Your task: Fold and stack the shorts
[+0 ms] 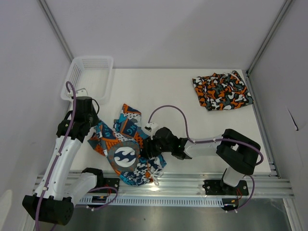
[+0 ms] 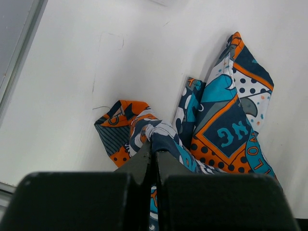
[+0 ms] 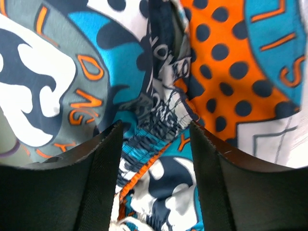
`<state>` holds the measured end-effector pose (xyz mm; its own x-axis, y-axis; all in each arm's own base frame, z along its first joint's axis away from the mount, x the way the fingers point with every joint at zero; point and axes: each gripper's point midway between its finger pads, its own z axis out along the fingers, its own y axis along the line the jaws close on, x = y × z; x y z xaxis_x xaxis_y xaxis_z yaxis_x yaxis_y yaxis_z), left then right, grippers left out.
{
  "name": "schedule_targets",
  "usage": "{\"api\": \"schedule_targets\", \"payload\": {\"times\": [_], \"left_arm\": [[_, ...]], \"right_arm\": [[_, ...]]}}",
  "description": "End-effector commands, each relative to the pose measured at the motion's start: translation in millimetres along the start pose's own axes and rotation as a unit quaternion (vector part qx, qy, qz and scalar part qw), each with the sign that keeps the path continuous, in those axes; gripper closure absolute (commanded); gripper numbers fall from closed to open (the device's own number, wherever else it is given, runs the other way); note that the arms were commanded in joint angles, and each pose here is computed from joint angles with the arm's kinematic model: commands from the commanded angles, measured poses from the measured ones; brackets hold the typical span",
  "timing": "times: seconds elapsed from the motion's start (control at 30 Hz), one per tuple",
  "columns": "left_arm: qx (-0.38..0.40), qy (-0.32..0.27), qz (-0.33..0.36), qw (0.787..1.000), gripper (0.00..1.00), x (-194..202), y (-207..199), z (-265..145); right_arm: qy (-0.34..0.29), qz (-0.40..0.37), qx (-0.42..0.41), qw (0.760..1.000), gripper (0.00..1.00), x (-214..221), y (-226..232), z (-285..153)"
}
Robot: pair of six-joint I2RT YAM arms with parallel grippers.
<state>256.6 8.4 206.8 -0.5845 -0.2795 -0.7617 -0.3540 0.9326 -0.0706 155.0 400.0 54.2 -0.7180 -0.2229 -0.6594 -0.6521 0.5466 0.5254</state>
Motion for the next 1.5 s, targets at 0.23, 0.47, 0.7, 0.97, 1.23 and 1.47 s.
{"api": "schedule_targets", "payload": {"times": [0.23,0.47,0.7,0.97,1.23,1.47], "left_arm": [[0.013,-0.017,0.000,1.000,1.00,-7.9,-2.5,-1.8],[0.014,-0.018,0.000,1.000,1.00,-8.0,-2.7,-2.1],[0.016,-0.017,0.002,1.000,1.00,-7.8,-3.3,-1.5],[0.018,-0.016,0.003,1.000,1.00,-7.9,-4.8,-0.4],[0.020,-0.013,0.004,1.000,1.00,-7.0,-5.7,0.5],[0.038,-0.012,0.004,0.999,1.00,-16.4,-13.3,-7.3]], "right_arm": [[-0.007,-0.040,0.057,0.998,0.38,-11.6,-20.8,9.3],[0.000,-0.035,0.061,0.998,0.40,-7.0,-32.9,13.2],[0.010,-0.060,0.036,0.997,0.44,-9.8,-24.4,20.9],[0.020,-0.079,0.012,0.997,0.62,-3.0,-14.7,24.4],[-0.013,-0.081,0.035,0.996,1.00,-26.8,-11.8,1.3],[-0.096,-0.073,0.073,0.990,1.00,-100.5,-20.7,-77.1]]}}
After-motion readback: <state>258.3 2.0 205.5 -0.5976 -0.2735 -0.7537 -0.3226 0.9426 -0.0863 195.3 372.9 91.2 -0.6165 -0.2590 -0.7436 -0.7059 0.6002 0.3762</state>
